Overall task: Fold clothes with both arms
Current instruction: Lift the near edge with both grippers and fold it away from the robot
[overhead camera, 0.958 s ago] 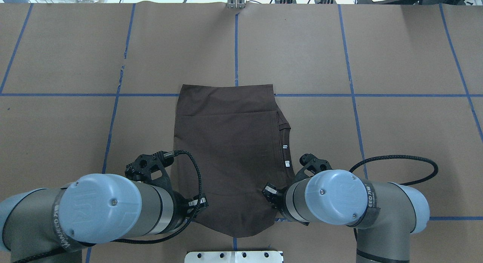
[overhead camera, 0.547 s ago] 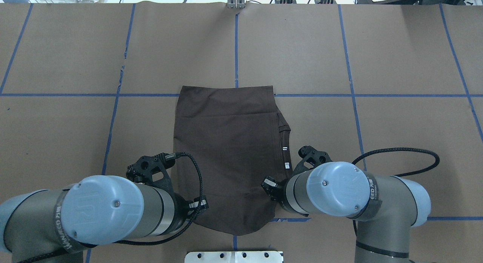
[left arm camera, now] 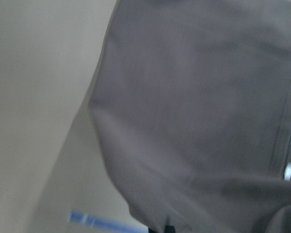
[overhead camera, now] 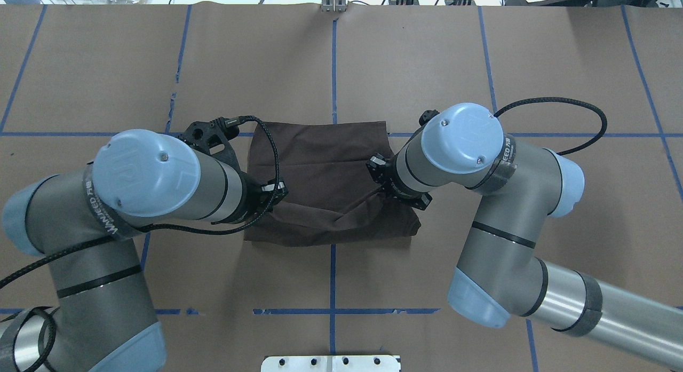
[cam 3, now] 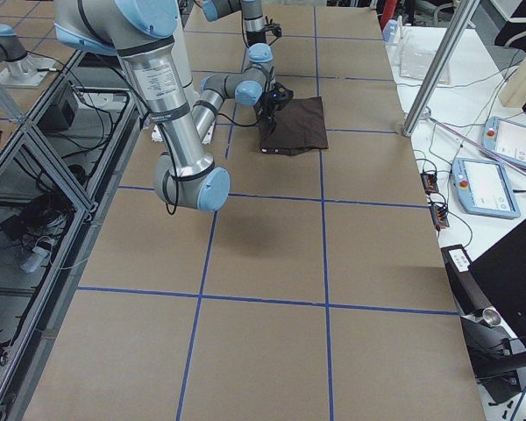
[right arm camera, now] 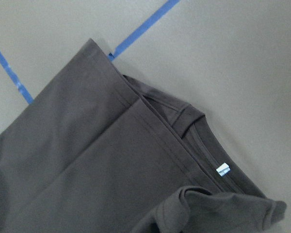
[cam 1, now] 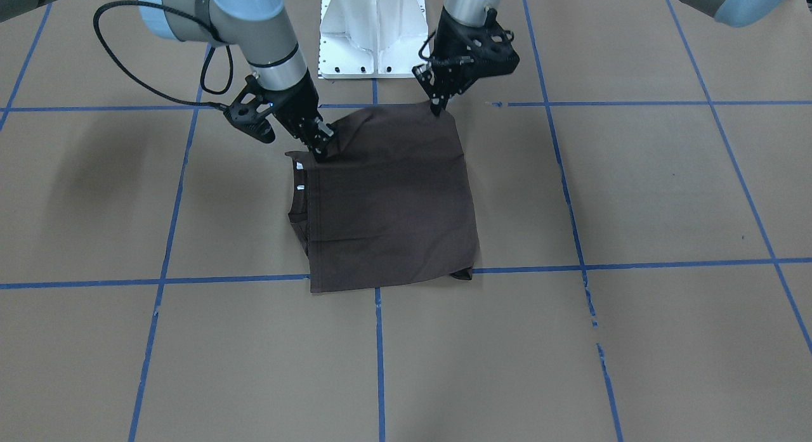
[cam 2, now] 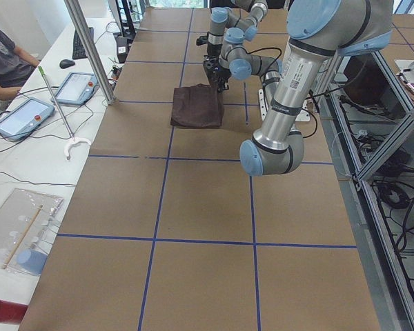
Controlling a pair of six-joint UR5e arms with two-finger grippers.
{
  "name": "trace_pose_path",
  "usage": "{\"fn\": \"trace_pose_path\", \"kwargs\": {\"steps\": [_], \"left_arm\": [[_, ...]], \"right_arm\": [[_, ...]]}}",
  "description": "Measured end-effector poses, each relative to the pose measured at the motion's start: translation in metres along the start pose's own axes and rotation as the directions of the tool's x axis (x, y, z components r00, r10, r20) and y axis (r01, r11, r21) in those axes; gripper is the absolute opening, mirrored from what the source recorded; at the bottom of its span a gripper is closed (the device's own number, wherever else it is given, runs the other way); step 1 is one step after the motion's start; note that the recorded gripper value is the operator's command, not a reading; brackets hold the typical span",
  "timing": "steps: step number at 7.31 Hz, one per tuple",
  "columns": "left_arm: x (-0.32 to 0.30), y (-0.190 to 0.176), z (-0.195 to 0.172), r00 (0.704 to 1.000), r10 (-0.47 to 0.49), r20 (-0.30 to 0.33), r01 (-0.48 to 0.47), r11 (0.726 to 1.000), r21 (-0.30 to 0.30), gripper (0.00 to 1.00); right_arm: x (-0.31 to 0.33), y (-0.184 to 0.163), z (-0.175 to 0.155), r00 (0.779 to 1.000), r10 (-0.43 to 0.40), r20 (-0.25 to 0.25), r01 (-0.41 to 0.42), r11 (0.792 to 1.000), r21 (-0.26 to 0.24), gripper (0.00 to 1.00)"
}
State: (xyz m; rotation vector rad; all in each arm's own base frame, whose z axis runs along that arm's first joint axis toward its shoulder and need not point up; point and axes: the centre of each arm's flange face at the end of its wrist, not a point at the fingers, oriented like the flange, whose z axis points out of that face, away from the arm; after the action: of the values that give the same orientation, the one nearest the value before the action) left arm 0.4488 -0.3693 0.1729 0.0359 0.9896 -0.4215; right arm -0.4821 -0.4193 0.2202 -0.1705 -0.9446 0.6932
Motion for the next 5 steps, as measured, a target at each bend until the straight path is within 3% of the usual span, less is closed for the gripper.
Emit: {"fn": "trace_pose_path", "kwargs": {"steps": [3,5], "left_arm": [[0.003,-0.053,0.047,0.999,-0.027,-0.016,0.028,0.998,0.05,0.0],[0.009,-0.071,0.047,0.999,-0.037,-0.039,0.039,0.997,0.071,0.0]], "right_arm": [[-0.035,-0.043,0.035,0.999,0.037,0.008,-0.037,0.999,0.018,0.0],[-0.045,-0.057,0.045,0.999,0.047,0.011,-0.047,0.999,0.028,0.0]]}}
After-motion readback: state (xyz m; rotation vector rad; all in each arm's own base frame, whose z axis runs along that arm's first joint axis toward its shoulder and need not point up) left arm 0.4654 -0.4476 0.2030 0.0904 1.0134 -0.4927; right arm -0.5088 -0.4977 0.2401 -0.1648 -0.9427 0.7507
